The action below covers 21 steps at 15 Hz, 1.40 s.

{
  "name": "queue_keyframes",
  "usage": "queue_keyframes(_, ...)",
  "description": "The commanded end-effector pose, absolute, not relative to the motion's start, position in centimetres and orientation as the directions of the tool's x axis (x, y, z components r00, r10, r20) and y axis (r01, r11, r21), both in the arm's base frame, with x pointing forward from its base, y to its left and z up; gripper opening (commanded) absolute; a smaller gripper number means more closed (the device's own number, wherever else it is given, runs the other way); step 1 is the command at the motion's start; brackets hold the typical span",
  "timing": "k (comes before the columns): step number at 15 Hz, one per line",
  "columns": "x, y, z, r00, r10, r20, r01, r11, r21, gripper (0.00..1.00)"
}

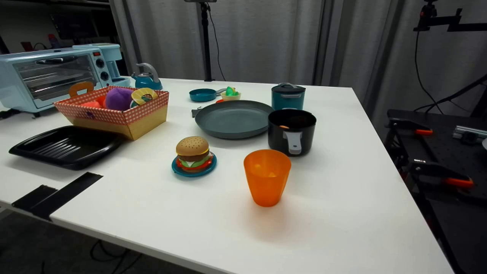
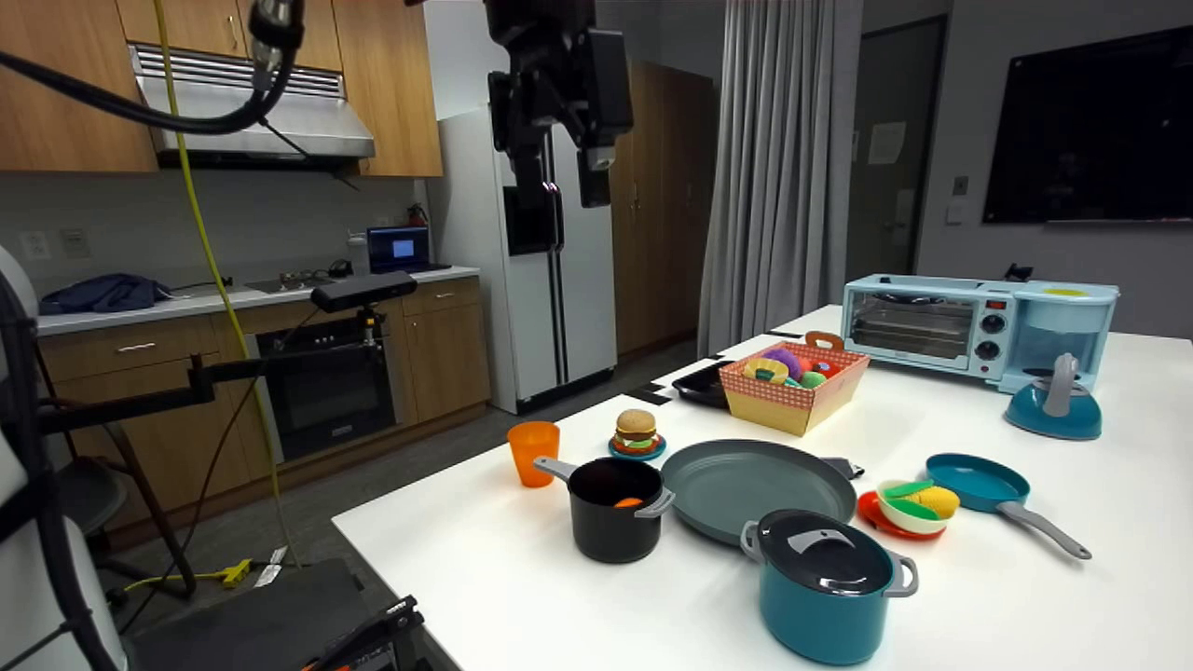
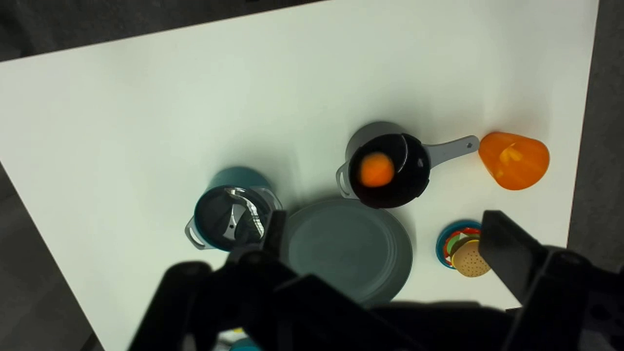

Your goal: Move the lid from the blue pot to the black pot.

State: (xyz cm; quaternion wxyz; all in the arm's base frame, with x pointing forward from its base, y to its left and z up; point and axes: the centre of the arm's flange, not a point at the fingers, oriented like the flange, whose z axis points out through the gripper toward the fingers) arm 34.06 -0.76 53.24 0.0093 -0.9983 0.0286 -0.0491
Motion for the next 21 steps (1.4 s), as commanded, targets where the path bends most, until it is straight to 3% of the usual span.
queue_keyframes(1,34.4,-1.2,51.4,0.996,-0.057,0.063,-0.055,-0.998,-0.022,1.0)
queue_keyframes(11,37.6,-3.7,41.4,0.994,-0.079,-0.077,-0.078,-0.997,0.013,1.0)
queue_keyframes(21,42.8,-7.4,31.6,0.995,-0.093,-0.032,-0.09,-0.994,0.062,1.0)
